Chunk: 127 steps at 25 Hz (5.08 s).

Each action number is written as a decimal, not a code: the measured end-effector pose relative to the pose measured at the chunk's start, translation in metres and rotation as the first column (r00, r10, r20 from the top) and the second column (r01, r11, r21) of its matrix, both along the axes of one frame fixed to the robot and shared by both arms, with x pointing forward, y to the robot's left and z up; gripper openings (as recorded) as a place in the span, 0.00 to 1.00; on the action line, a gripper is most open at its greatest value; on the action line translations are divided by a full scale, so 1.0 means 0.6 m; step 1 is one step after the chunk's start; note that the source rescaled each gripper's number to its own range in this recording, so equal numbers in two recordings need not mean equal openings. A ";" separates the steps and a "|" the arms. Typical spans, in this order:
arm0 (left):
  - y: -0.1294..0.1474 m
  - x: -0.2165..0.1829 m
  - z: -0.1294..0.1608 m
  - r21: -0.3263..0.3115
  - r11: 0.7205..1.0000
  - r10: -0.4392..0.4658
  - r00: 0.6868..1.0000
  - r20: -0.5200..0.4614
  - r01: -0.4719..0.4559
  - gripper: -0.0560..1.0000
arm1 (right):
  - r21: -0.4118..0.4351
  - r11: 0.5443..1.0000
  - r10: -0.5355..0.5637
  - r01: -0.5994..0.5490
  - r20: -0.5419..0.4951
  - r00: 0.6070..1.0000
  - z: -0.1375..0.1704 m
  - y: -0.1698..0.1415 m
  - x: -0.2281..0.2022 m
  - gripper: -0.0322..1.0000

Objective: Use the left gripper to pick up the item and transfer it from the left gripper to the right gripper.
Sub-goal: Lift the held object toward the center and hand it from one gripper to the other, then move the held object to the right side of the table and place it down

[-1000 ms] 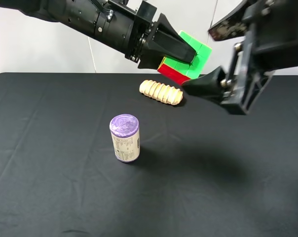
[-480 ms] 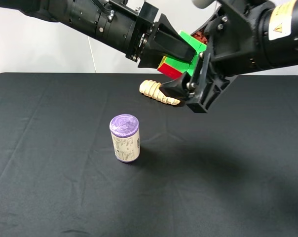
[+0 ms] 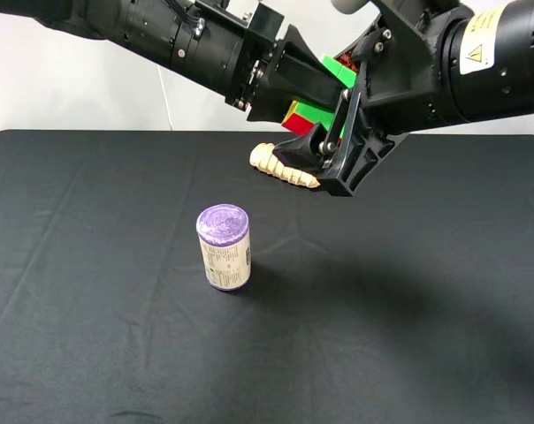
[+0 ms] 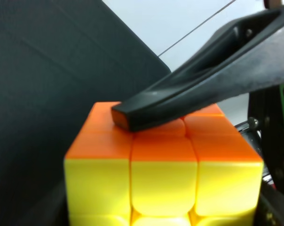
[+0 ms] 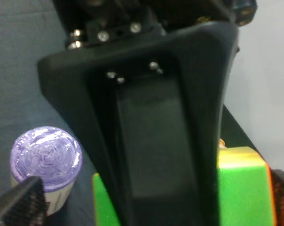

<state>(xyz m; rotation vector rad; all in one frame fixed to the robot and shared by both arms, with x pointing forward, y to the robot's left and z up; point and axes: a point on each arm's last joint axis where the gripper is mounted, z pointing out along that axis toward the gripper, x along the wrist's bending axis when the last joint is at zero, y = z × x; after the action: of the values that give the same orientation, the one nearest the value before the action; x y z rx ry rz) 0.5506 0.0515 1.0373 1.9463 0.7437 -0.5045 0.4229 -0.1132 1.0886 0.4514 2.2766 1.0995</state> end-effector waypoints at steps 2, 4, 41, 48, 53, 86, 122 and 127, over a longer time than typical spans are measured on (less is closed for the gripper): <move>0.001 -0.002 -0.003 0.006 1.000 -0.009 1.000 -0.009 0.009 0.06 | -0.007 1.000 0.004 -0.004 0.012 1.000 0.001 0.000 0.001 0.16; 0.000 -0.002 -0.003 0.006 1.000 -0.011 1.000 -0.011 0.011 0.06 | -0.005 1.000 0.004 -0.004 0.017 1.000 0.002 0.000 0.001 0.11; 0.014 -0.009 0.026 0.085 0.996 0.023 0.997 0.076 -0.029 1.00 | -0.008 1.000 -0.001 0.001 -0.004 1.000 -0.001 0.000 0.000 0.03; 0.061 -0.003 0.055 0.147 0.983 0.097 0.989 0.114 -0.114 1.00 | -0.007 1.000 -0.001 0.001 -0.005 1.000 -0.001 0.000 0.000 0.03; 0.121 0.007 0.095 0.125 0.972 0.181 0.971 0.155 -0.201 1.00 | -0.007 1.000 -0.001 0.001 -0.005 1.000 -0.001 0.000 0.000 0.03; 0.368 -0.340 0.151 0.363 0.602 0.452 0.678 0.580 -0.711 0.98 | 0.002 1.000 -0.005 0.005 -0.017 1.000 -0.001 0.000 0.000 0.03; 0.407 -0.529 0.021 0.110 0.493 0.607 0.431 0.667 -0.863 0.95 | -0.099 0.955 -0.296 0.279 -0.358 0.886 -0.056 -0.045 0.031 0.03; 0.406 -0.528 0.021 0.110 0.411 0.644 0.374 0.667 -0.905 0.95 | -0.241 0.882 -0.470 0.404 -0.457 0.755 -0.119 -0.084 0.086 0.03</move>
<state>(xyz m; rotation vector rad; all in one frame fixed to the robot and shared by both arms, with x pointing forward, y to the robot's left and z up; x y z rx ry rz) 0.2336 0.2949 1.0498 1.6759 1.4042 0.9226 0.4744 -0.1638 1.0173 1.2803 2.4568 0.6312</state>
